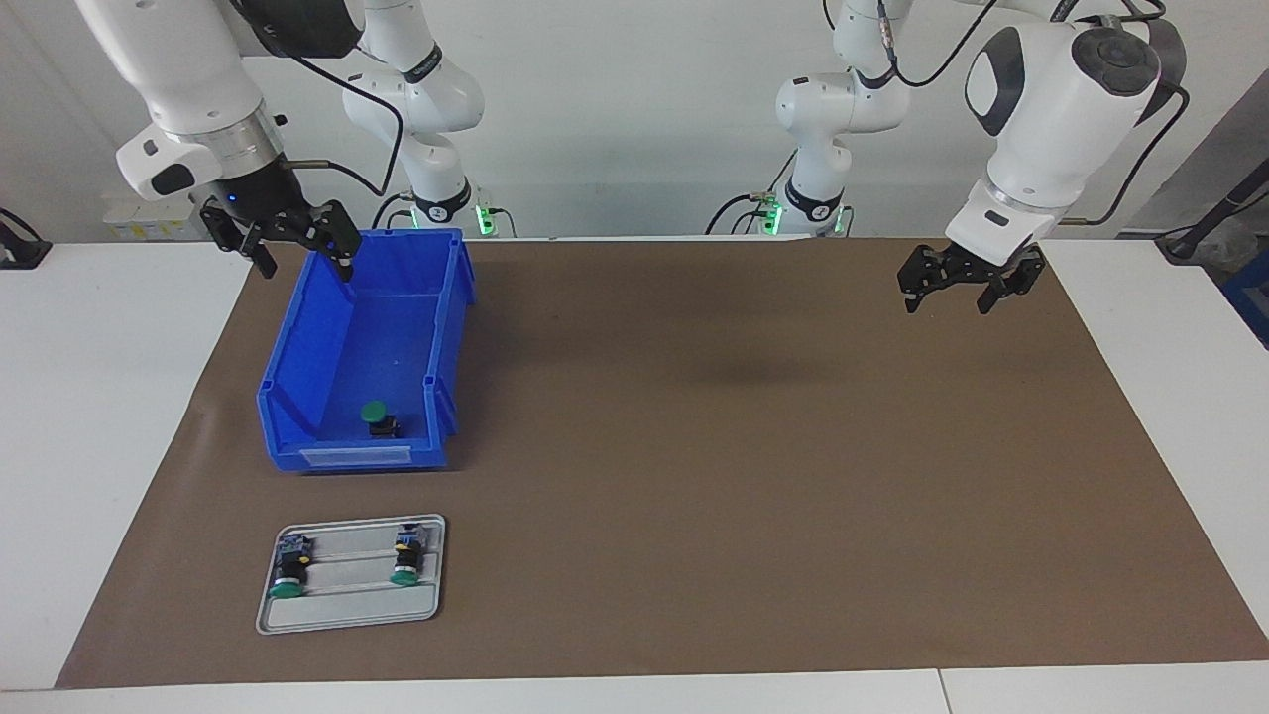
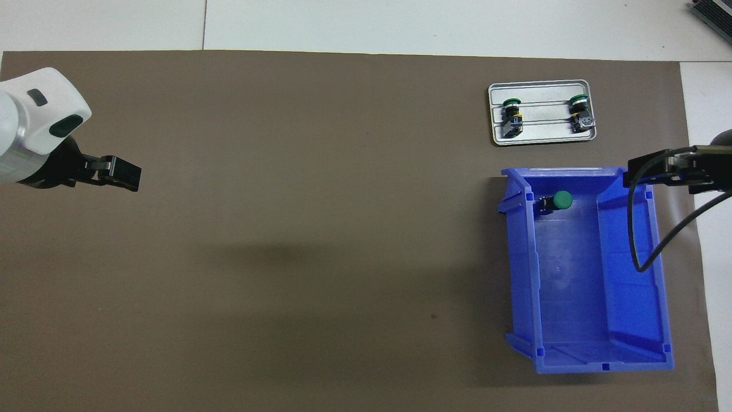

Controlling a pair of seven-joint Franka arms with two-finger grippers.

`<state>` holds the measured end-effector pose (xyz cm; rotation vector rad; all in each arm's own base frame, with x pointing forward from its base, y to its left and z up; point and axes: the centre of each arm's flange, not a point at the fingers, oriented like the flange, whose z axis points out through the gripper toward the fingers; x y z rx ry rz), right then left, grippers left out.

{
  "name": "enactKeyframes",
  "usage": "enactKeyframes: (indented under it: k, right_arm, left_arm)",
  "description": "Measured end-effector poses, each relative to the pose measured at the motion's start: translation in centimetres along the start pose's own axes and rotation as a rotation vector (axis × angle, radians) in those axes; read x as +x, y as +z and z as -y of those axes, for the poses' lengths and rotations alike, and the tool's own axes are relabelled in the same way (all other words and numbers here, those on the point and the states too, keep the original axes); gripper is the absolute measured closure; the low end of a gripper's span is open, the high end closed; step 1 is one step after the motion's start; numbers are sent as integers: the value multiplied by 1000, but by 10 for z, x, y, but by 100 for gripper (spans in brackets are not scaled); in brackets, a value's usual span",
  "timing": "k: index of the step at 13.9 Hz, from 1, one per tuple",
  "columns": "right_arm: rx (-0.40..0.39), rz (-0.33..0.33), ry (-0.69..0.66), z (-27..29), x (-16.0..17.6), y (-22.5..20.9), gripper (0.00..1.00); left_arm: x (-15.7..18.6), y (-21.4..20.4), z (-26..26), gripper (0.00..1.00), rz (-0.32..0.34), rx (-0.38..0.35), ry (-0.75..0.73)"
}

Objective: Place and press button with both arms

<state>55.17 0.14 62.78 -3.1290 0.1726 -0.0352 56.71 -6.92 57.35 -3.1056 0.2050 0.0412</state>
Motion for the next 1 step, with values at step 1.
enactKeyframes:
  k: [1]
  right_arm:
    - [0, 0, 0, 0, 0, 0, 0]
  left_arm:
    - [0, 0, 0, 0, 0, 0, 0]
